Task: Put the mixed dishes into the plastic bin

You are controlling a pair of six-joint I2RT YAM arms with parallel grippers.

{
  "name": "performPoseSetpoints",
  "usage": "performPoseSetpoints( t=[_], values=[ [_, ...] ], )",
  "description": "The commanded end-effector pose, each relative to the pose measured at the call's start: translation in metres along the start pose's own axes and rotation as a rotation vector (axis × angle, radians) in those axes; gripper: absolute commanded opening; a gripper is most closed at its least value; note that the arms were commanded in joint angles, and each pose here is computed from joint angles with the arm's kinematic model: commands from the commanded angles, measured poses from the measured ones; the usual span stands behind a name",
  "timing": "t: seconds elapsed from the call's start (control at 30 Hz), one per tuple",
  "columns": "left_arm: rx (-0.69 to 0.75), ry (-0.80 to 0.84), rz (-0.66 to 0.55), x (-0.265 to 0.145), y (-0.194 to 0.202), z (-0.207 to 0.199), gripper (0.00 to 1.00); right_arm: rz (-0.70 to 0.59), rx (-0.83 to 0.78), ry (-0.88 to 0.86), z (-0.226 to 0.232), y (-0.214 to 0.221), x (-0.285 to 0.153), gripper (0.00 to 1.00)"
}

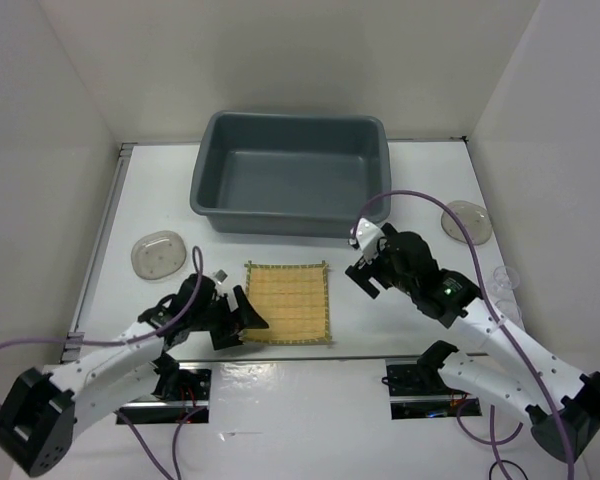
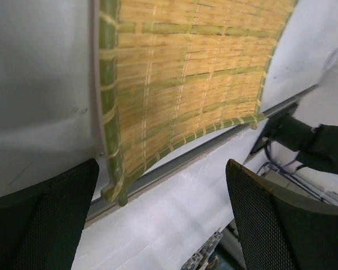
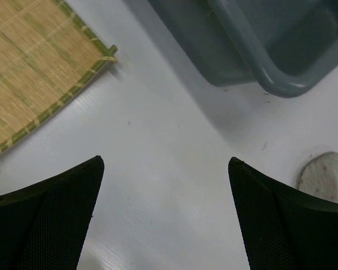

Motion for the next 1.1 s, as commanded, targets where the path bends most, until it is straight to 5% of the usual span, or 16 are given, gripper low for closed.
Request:
performPoseSetpoints(
  t=[0.0,0.13,0.23,0.4,0.53,0.77,1.07],
  values=[
    [-0.080,0.060,-0.042,-0.006,0.003,0.011,1.00,-0.018,-0.075,-0.133,0.011,-0.002,0.008,0.94],
    [-0.138,0.304,-0.086,-0.027,0.016,0.012,1.00,-0.002,-0.290,-0.301,0.028,-0.005,0.017,0.48],
    [-0.127,0.481,-0.126,-0.039,0.023,0.007,1.00,0.007,-0.423,-0.324,0.035,-0.013,0.024,0.33],
    [-0.171,0.301,-0.082,-0.024,0.026,0.021,1.00,0.018,-0.573,-0.416,0.065,-0.024,0.032,0.10],
    [-0.192,0.286,-0.102,-0.023,0.024,0.023,1.00,-0.030,-0.587,-0.505,0.092,-0.034,0.038,0.01],
    [-0.219,0.307,-0.091,-0.027,0.027,0.019,1.00,-0.014,-0.572,-0.560,0.111,-0.026,0.056,0.00],
    [-0.298,0.081,-0.006,-0.016,0.031,0.031,1.00,0.089,-0.586,-0.654,0.131,-0.005,0.077,0.00]
  ],
)
Point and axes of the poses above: each gripper's point midway between its finger pads, its own x axis out along the fingers, its own z axis along the line the jaws close on, y = z × x, the point moved 7 cm from there along -x, back along the fingers, and after that the axes turned 8 degrees about -x, right-handed, at the moved point
